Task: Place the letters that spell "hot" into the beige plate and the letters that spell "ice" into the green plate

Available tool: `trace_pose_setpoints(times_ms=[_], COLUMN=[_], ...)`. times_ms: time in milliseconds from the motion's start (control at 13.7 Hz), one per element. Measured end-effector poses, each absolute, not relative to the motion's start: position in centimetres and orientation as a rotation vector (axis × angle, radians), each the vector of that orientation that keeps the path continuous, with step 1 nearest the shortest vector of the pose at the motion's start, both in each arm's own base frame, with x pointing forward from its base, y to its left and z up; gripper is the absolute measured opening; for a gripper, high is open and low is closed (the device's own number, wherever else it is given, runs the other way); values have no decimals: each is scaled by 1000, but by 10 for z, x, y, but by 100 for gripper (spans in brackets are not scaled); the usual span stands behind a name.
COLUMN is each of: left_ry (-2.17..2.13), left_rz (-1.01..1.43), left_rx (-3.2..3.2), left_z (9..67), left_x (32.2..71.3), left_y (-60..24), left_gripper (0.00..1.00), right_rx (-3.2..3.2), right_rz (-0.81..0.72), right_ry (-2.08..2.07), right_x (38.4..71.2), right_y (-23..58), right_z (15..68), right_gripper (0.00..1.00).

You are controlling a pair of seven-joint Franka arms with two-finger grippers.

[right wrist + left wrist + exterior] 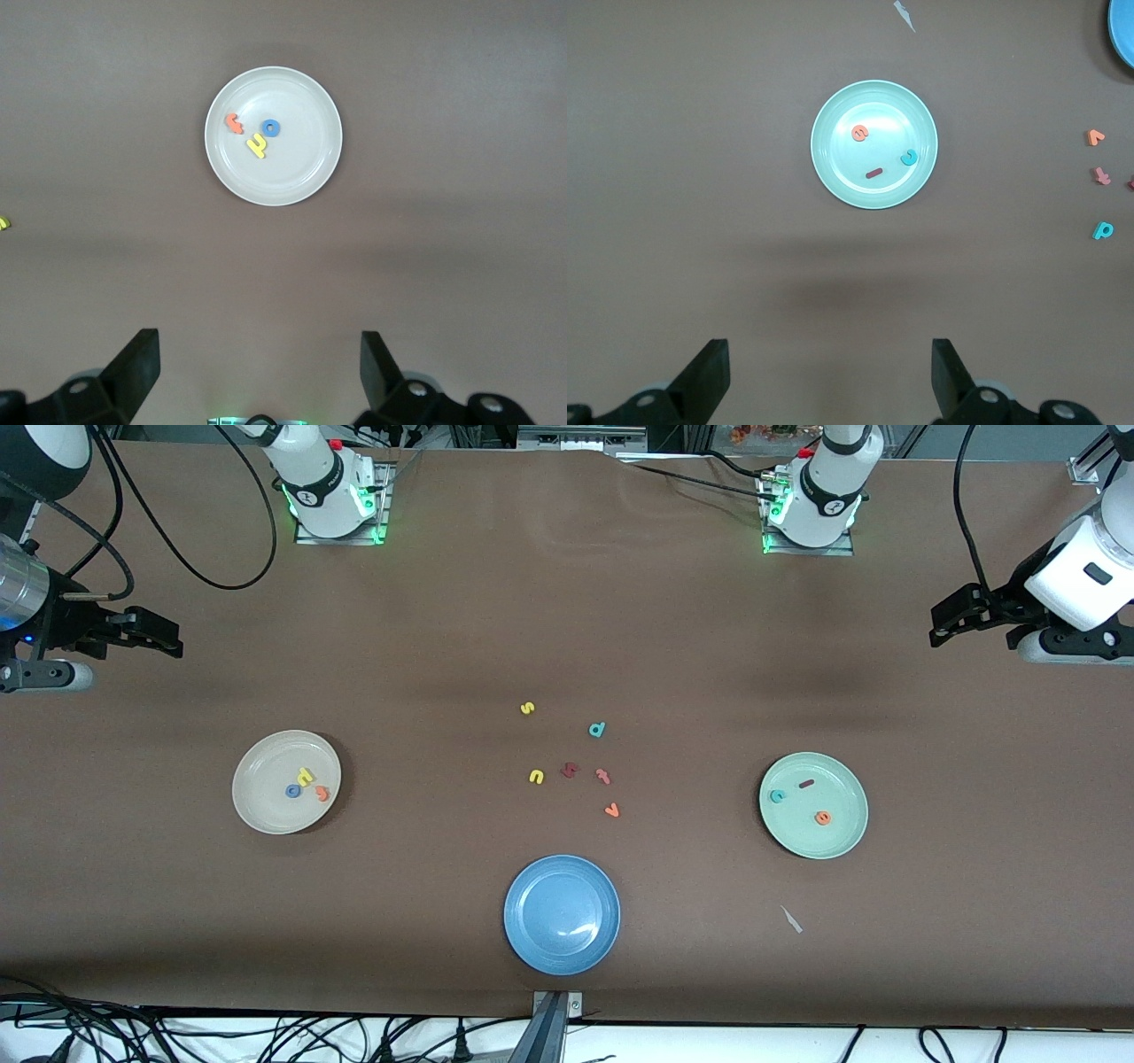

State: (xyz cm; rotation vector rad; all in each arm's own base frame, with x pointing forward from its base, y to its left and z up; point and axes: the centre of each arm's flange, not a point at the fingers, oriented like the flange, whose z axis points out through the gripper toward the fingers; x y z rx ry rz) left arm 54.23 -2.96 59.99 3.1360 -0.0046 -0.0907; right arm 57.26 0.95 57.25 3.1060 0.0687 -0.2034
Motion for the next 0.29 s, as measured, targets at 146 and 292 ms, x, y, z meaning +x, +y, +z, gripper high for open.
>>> trace_pose_setpoints(times_ms=[146, 292], left_ry=[-3, -2], left_rz=[-94, -99], left_rx=[3136, 3136], left_z=[601, 600], left_x=[542, 542], left_y=[-29, -29], left_gripper=[100, 100], right_rx=[3106, 3106], right_rz=[-203, -203], right_ry=[69, 69], right_x=[573, 573], right_y=[10, 10], right_z=[573, 573], right_gripper=[100, 100])
